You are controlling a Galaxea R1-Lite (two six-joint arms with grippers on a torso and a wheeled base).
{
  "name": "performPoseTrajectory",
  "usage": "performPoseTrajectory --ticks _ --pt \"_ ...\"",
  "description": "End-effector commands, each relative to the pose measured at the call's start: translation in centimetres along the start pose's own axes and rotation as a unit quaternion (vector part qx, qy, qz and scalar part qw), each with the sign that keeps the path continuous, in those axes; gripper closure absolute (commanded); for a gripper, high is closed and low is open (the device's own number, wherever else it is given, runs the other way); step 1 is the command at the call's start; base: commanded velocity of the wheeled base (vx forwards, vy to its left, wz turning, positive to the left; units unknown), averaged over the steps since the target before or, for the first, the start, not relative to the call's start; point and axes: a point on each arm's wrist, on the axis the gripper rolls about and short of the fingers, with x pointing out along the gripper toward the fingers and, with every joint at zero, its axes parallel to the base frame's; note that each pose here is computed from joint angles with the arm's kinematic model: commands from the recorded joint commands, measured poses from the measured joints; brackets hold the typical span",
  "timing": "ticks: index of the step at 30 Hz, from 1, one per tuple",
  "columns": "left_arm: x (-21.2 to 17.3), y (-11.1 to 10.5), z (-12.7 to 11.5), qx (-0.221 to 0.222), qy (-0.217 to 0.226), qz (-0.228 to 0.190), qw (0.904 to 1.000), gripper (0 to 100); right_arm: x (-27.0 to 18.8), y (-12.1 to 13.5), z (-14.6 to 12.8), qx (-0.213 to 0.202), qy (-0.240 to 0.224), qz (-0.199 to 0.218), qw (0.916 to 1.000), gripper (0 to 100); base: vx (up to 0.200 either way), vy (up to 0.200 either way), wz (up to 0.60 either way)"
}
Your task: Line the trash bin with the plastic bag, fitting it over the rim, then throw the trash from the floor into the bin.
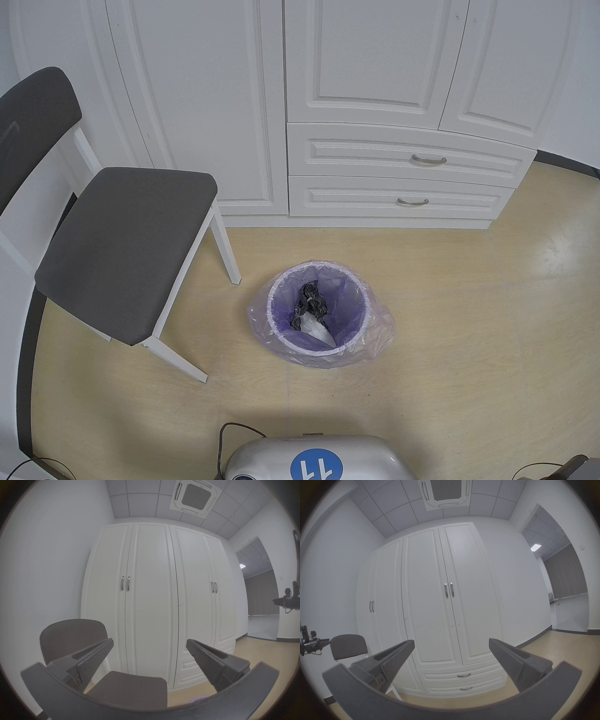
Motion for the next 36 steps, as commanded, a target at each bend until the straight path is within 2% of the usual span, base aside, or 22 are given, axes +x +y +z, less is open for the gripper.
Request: performPoseTrajectory --ticks 1,4,8,12,17,20,25,32,34,36 --pt "-5.6 -0.2 1.7 0.03 -0.017 0.004 0.9994 0 -9.4 0.1 -0.1 -0.02 -0.037 -0.017 0.999 0 0.0 0.0 0.0" --pt "-6.9 -0.2 1.6 0.034 -0.011 0.007 0.9993 0 -11.5 0.1 -0.5 -0.022 -0.037 -0.015 0.999 0 0.0 0.0 0.0" --pt "-10.0 -0.4 1.4 0.054 -0.004 0.038 0.9978 0 -15.3 0.1 -1.4 -0.013 -0.03 -0.011 0.9994 0 0.0 0.0 0.0" --pt "-12.2 -0.7 1.4 0.053 0.004 0.037 0.9979 0 -17.1 -0.2 -3.1 -0.011 -0.007 -0.011 0.9998 0 0.0 0.0 0.0" --pt "-14.5 -0.9 1.2 0.049 0.011 0.039 0.998 0 -18.6 -0.8 -5.1 0.003 0.0 0.004 1.0 0 0.0 0.0 0.0" --pt "-15.9 -1.1 0.9 0.049 0.018 0.041 0.9978 0 -18.6 -1.0 -6.2 0.008 0.017 -0.007 0.9998 0 0.0 0.0 0.0" --pt "-17.3 -1.4 0.3 0.055 0.032 0.06 0.9962 0 -18.6 -1.1 -6.5 0.014 0.021 -0.009 0.9996 0 0.0 0.0 0.0" --pt "-18.8 -1.3 -3.0 0.044 0.062 0.059 0.9954 0 -18.6 -1.1 -7.0 0.011 0.03 -0.011 0.9994 0 0.0 0.0 0.0" --pt "-19.9 -1.2 -4.7 0.039 0.067 0.049 0.9958 0 -18.6 -1.2 -7.4 0.009 0.034 -0.012 0.9993 0 0.0 0.0 0.0" --pt "-20.0 -1.1 -6.3 0.037 0.094 0.054 0.9934 0 -18.7 -1.2 -7.6 0.009 0.039 -0.014 0.9991 0 0.0 0.0 0.0"
